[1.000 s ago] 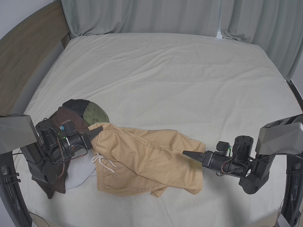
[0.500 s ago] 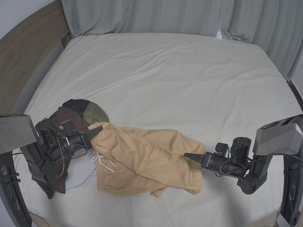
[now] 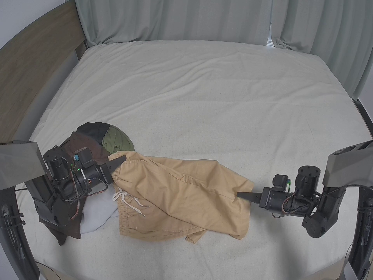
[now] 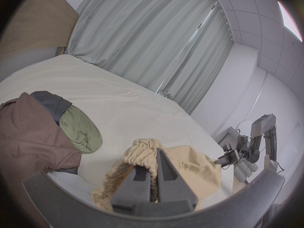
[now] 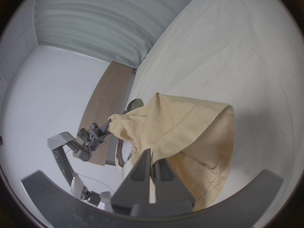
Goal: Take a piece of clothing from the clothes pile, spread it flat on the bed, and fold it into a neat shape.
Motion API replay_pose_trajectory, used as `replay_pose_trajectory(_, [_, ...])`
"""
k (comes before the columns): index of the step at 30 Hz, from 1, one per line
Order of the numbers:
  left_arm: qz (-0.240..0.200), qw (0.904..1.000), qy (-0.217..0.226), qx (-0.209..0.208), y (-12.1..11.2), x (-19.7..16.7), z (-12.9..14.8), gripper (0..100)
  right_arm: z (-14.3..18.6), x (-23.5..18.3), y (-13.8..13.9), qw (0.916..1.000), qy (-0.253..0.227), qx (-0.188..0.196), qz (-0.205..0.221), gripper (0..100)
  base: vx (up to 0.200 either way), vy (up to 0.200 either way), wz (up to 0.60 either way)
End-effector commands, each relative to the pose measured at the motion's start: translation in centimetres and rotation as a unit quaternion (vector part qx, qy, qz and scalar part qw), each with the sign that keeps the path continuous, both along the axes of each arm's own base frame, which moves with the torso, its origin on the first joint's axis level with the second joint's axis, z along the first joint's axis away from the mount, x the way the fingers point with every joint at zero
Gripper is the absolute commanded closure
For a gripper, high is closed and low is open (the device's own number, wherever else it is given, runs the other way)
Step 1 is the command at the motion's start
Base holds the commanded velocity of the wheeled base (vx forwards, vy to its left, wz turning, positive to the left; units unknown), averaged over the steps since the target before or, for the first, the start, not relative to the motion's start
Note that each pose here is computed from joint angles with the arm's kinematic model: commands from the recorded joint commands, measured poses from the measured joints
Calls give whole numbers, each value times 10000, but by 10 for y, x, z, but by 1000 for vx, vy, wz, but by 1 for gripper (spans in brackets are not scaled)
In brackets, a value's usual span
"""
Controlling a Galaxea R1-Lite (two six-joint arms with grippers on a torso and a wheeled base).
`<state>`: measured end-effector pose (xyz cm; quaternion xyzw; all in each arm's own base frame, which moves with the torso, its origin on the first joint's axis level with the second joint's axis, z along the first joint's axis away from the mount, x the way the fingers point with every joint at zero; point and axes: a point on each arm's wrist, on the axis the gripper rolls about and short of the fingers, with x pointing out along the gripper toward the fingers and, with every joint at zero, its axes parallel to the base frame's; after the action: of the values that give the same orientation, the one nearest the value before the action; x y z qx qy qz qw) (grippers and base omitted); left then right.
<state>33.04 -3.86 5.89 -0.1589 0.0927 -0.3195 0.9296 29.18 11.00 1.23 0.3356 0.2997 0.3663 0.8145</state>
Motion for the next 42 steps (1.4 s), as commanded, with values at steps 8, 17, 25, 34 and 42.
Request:
replay_pose_trajectory(8, [0, 10000, 3, -3, 0, 0, -1, 100, 14, -4, -9, 9998, -122, 101, 77, 100, 0, 0, 0])
replay_pose_trajectory(17, [0, 10000, -20, -4, 0, 0, 1, 100, -4, 0, 0, 9998, -25, -26, 205, 0, 0, 0, 0])
replay_pose_trajectory(25, [8, 10000, -35, -6, 1, 0, 2, 100, -4, 2, 6, 9996, -96, -25, 272, 0, 0, 0, 0])
replay_pose_trajectory(34, [0, 10000, -28, -5, 0, 0, 1, 100, -4, 0, 12, 9993, -113, -26, 350, 0, 0, 0, 0])
replay_pose_trajectory(42, [-15, 10000, -58, -8, 0, 0, 3, 100, -6, 3, 11, 9993, -152, -46, 328, 100, 0, 0, 0])
